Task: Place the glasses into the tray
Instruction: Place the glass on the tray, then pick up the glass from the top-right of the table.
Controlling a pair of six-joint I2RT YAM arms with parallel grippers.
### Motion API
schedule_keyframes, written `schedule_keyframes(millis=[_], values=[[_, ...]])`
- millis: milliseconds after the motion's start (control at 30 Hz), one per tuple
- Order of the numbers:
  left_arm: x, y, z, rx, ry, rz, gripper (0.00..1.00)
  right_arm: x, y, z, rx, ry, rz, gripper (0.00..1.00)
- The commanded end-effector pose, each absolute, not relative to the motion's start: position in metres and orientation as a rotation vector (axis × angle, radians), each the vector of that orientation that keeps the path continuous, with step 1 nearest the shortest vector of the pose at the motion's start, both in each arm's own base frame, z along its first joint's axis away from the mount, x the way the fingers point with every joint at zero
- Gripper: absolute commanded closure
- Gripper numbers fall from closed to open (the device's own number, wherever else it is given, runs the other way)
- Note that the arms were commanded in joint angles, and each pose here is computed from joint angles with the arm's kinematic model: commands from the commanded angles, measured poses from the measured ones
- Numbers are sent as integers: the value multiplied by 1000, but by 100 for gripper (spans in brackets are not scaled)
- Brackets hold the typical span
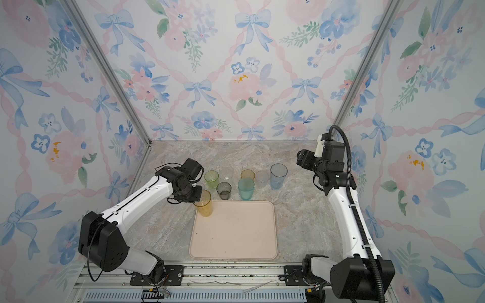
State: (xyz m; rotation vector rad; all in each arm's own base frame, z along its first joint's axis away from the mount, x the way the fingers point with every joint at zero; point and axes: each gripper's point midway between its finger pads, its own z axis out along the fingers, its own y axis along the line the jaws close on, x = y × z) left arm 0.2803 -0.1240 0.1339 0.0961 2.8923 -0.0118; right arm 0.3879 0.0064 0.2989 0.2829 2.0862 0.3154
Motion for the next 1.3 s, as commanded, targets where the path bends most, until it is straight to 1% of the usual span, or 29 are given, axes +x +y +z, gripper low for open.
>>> schedule_keyframes(millis=[0,67,233,467,700,800,867,967,1033,1067,1267], values=[[286,-124,139,95,2879,-11,81,387,8,300,267,2097,331,24],[288,-124,141,98,2871,-8,76,387,10,297,263,2111,335,24],[294,-121,154,90,2824,0,69,385,14,283,255,2190,335,24],[302,-118,185,72,2738,-57,68,376,20,258,225,2343,330,25],[299,-124,222,73,2652,-209,66,357,39,237,134,2518,364,29],[298,-123,242,67,2597,-254,66,352,46,229,105,2585,362,33],[301,-120,257,47,2553,-260,66,354,48,224,106,2610,354,37],[309,-113,277,17,2486,-226,67,362,47,212,143,2653,320,45],[317,-107,285,-4,2449,-184,68,368,47,205,158,2691,308,51],[320,-106,287,-11,2436,-176,68,370,48,202,158,2705,303,52],[342,-108,293,-33,2364,-209,69,392,52,186,156,2764,266,53]])
